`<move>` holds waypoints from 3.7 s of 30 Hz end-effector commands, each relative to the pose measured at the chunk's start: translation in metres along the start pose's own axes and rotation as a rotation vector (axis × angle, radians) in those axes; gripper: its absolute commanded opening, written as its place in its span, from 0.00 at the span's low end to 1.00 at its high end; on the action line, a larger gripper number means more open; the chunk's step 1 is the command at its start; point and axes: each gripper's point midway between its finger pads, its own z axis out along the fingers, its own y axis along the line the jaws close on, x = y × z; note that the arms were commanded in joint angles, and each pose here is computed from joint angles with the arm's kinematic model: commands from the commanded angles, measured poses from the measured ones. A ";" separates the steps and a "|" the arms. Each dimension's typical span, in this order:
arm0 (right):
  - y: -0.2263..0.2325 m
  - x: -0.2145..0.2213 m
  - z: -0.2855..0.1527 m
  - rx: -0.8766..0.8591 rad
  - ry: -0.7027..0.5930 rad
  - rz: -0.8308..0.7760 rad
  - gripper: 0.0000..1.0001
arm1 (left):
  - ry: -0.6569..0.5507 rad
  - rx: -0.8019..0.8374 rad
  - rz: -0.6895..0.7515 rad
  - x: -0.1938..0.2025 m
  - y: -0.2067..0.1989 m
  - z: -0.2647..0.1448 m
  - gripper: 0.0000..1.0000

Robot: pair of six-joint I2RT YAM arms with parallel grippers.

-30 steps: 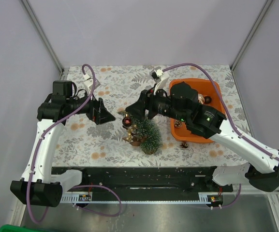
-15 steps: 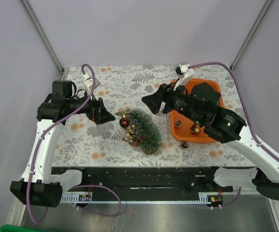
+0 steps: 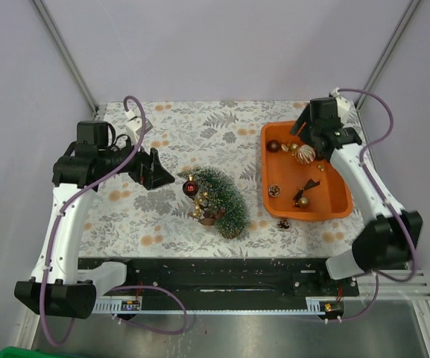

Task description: Decorate the small christmas tree

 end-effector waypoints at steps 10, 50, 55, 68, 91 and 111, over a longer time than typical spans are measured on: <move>-0.157 0.118 0.076 0.582 0.251 0.074 0.73 | -0.002 -0.074 0.048 -0.020 0.019 -0.005 0.99; -0.098 0.041 0.014 0.250 0.066 0.213 0.00 | -0.002 -0.061 0.040 -0.020 0.019 -0.008 0.99; -0.055 0.002 -0.039 0.057 0.010 0.200 0.00 | -0.006 -0.059 0.042 -0.020 0.018 -0.008 0.99; 0.112 -0.047 -0.189 -0.681 -0.031 0.042 0.03 | -0.021 -0.056 0.039 -0.018 0.010 -0.013 0.99; 0.207 0.047 -0.240 -1.112 0.236 0.023 0.08 | -0.042 -0.021 0.019 -0.024 0.005 -0.010 0.99; 0.201 0.101 -0.214 -1.060 0.385 0.008 0.18 | -0.071 0.022 0.022 -0.041 -0.003 -0.003 0.99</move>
